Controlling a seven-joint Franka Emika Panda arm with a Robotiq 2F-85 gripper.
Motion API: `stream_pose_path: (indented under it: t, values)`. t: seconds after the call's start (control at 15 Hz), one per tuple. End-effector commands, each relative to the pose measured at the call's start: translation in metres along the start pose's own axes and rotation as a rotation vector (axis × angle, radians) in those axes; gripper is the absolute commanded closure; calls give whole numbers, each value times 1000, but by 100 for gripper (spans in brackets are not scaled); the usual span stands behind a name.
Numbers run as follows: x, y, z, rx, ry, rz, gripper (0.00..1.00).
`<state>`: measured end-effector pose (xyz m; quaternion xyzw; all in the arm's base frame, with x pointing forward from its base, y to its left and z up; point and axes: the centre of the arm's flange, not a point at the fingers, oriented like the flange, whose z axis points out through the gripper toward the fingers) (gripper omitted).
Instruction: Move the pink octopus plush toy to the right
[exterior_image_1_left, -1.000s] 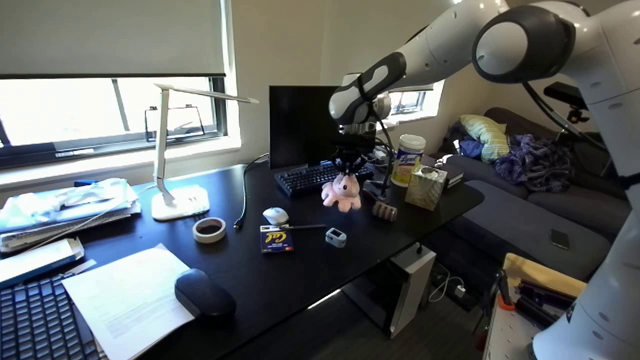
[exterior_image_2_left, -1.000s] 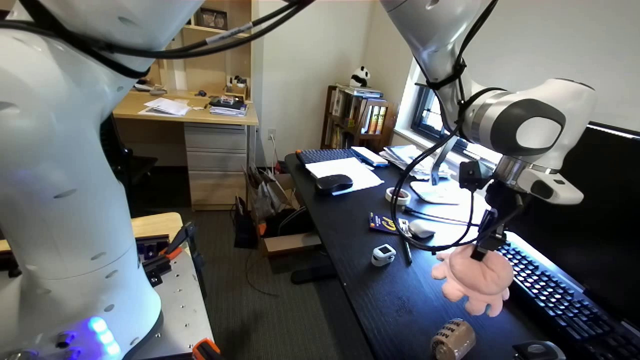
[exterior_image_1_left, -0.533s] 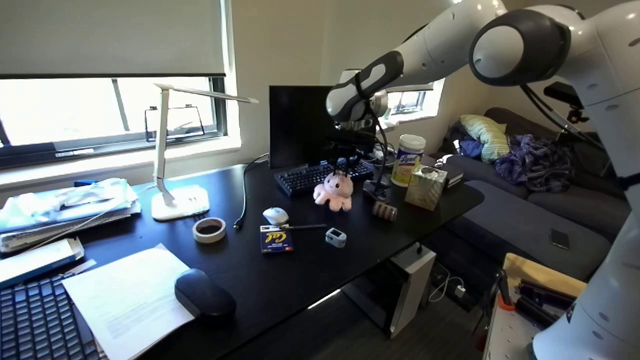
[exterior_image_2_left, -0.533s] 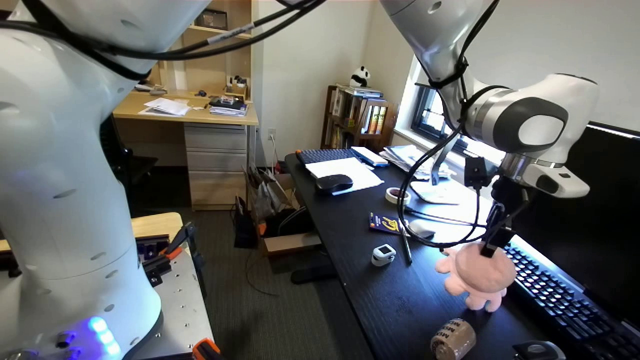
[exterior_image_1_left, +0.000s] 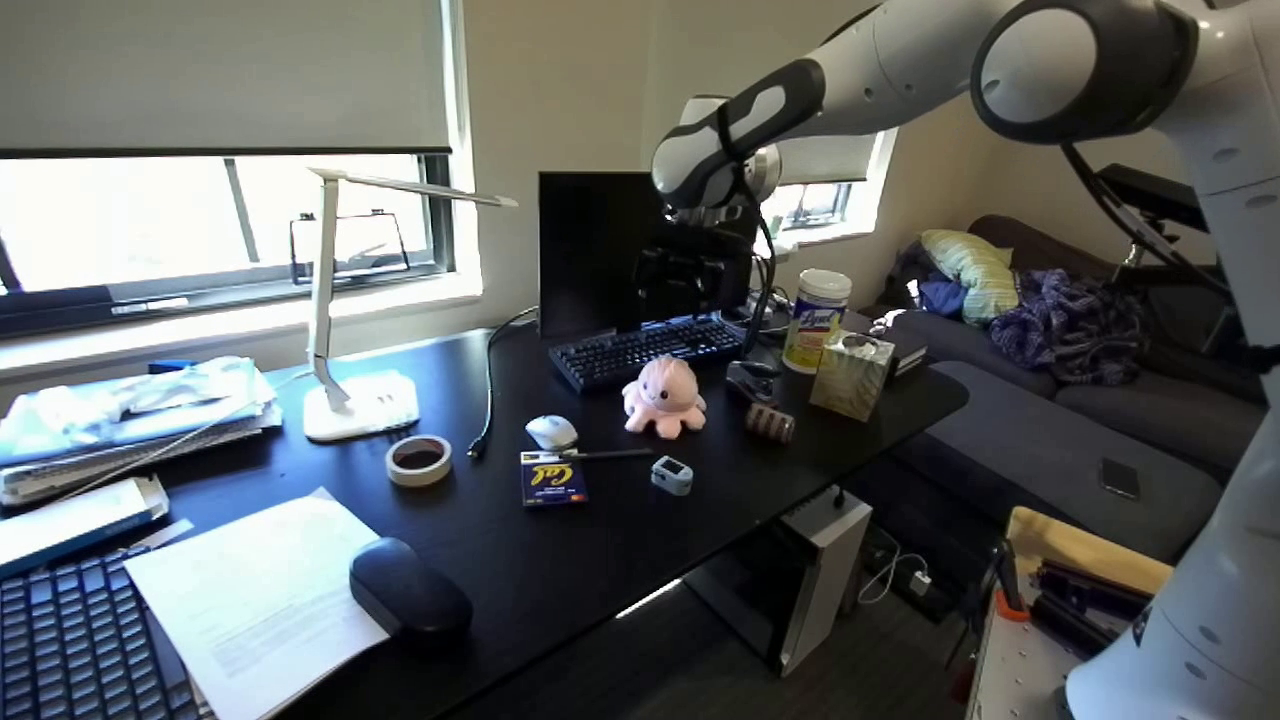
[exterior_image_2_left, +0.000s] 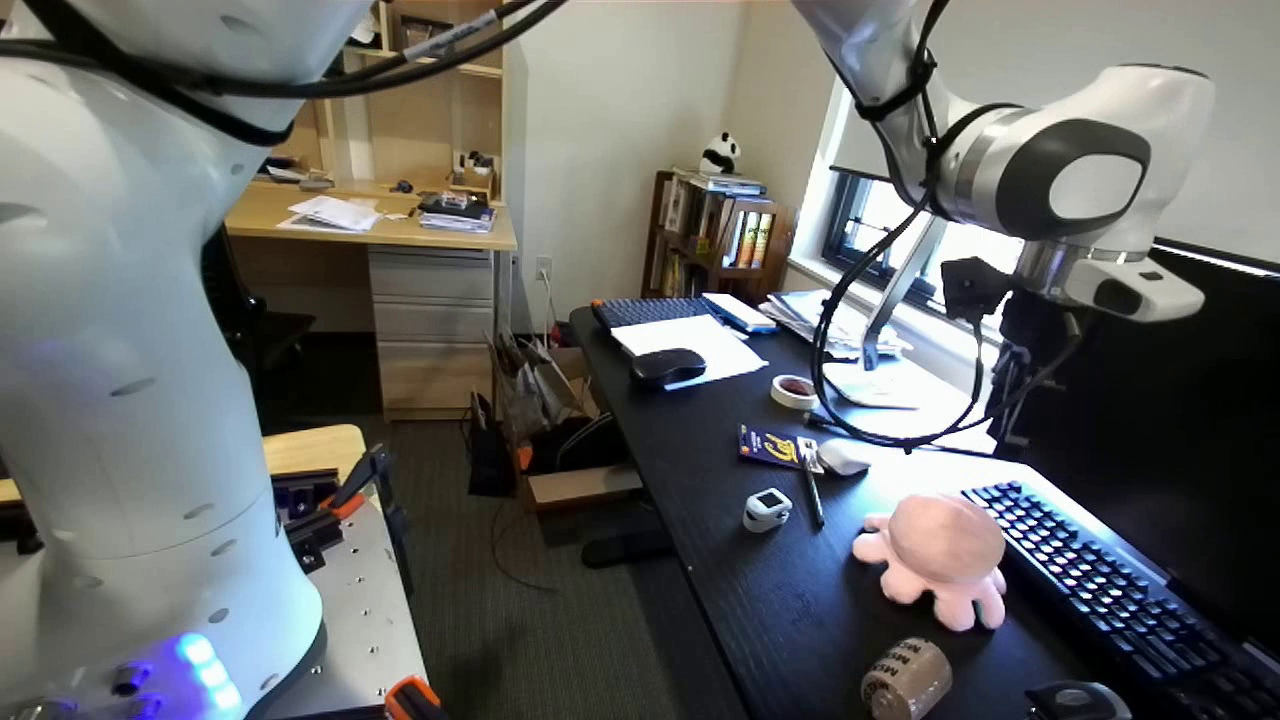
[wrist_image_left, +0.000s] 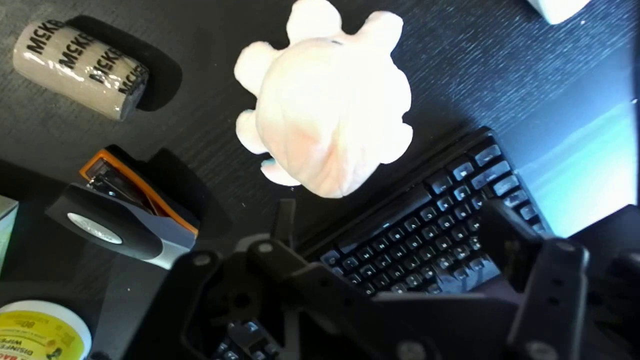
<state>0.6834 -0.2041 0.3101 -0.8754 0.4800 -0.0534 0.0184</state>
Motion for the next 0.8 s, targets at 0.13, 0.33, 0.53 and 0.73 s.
stream_pose_path:
  t: [0.13, 0.33, 0.53, 0.73]
  values:
    - [-70, -16, -60, 33, -22, -295, 0]
    - [-115, -36, -69, 32, -60, -447, 0]
    - [-149, -46, -68, 37, -84, -601, 0]
    - [-144, -61, -62, 44, -84, -556, 0]
